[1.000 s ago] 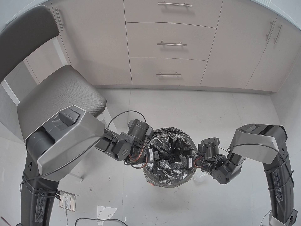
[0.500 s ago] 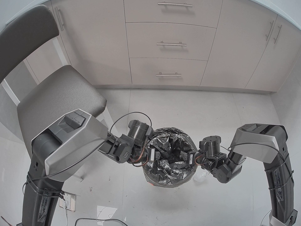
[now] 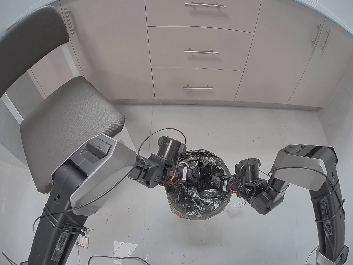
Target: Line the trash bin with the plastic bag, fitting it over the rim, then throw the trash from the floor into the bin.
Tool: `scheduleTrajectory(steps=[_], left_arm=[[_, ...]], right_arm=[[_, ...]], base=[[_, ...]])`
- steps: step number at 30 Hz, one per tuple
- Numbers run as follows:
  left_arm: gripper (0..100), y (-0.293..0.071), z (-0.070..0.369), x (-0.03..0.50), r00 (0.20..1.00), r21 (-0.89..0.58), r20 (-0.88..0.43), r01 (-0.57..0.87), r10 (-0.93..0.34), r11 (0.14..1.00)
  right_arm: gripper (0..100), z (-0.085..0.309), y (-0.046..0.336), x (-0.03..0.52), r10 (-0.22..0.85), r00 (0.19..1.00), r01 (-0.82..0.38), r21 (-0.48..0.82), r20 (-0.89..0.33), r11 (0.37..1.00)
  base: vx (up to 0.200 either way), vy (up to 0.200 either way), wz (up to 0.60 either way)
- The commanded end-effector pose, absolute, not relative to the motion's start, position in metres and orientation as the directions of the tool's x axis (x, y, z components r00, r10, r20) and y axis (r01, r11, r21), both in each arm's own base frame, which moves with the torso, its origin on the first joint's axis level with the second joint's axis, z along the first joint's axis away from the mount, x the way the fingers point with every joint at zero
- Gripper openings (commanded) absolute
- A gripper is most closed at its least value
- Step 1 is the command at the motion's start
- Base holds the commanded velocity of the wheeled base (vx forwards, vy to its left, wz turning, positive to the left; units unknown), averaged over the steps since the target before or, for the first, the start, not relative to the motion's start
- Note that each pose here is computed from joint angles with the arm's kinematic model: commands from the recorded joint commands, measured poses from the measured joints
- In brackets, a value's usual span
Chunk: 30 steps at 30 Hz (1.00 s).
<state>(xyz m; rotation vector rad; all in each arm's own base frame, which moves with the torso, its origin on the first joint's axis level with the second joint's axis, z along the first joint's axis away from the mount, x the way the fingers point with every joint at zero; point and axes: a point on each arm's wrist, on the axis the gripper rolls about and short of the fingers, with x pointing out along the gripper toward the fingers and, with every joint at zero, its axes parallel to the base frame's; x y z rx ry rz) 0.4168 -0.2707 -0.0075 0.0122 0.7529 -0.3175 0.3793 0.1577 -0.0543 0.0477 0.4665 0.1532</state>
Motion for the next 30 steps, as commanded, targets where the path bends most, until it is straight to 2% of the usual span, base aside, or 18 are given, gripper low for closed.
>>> scheduleTrajectory(steps=[1,9,15,30], left_arm=[[100,-0.278,-0.024,0.428,0.693,-0.064,-0.670,0.304,-0.267,0.951],[100,-0.281,-0.034,0.450,0.692,-0.056,-0.678,0.286,-0.247,0.957],[100,-0.268,-0.062,0.452,0.655,0.004,-0.740,0.234,-0.154,0.972],[100,-0.270,-0.055,0.452,0.664,-0.009,-0.730,0.228,-0.162,0.974]], right_arm=[[100,-0.054,0.158,0.379,0.158,0.883,-0.136,0.081,-0.443,0.987],[100,-0.053,0.158,0.380,0.160,0.884,-0.137,0.083,-0.439,0.987],[100,-0.054,0.158,0.380,0.160,0.887,-0.137,0.084,-0.434,0.987],[100,-0.054,0.158,0.380,0.160,0.887,-0.137,0.085,-0.432,0.987]], base=[[0.000,0.000,0.00],[0.000,0.000,0.00],[0.000,0.000,0.00],[0.000,0.000,0.00]])
